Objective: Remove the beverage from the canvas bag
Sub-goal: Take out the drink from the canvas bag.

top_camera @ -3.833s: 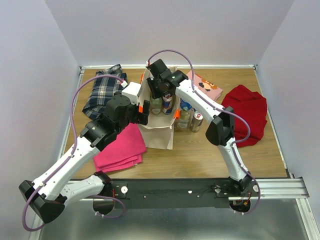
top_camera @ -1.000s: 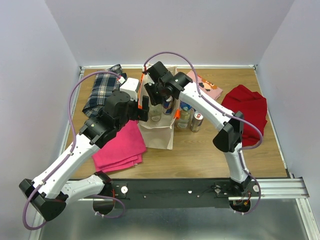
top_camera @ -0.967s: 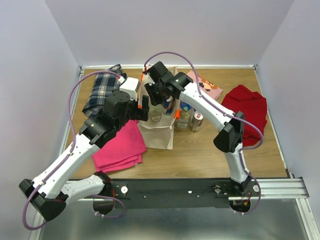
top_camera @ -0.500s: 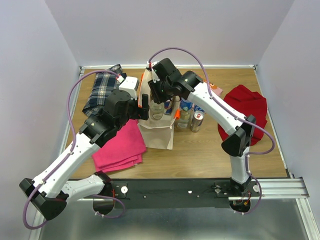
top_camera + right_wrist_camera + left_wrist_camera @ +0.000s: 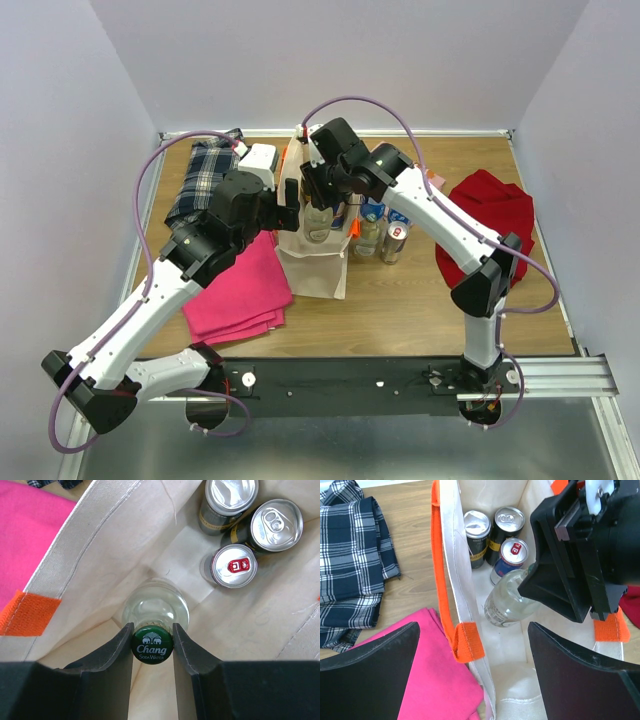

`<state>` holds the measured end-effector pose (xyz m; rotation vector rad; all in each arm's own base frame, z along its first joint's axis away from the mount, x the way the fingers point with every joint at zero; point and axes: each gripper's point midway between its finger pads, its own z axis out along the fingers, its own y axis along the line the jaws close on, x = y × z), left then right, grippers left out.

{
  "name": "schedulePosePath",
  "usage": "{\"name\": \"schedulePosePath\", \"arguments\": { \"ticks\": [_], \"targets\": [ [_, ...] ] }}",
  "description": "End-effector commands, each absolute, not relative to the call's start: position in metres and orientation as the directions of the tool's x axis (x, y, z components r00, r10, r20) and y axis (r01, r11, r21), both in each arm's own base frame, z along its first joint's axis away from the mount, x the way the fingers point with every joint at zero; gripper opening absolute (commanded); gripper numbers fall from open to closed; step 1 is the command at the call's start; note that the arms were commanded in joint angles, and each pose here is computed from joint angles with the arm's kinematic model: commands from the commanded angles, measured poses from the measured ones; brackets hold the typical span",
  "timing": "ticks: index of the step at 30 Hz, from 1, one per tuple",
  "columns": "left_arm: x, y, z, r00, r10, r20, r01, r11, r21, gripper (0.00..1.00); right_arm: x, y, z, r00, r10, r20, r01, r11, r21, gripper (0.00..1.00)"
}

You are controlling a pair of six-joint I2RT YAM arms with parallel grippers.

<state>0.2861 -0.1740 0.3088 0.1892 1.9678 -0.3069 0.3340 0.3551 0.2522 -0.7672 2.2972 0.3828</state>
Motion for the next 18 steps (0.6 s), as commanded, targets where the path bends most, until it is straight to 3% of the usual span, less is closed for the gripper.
{"name": "schedulePosePath", "arguments": {
  "ticks": [1,18],
  "targets": [
    [0.291,-0.170,0.320,-0.390,-0.038,-0.920,0.236,0.962,-0.139,0.99,0.333,0.364,0.315,-0.485,-0.321,-0.814,-0.653,0.752,0.092,0.01],
    [0.295,-0.174,0.328,-0.393,-0.094,-0.915,0.210,0.959,-0.189,0.99,0.321,0.355,0.322,-0.471,-0.306,-0.827,-0.663,0.742,0.103,0.01]
  ]
}}
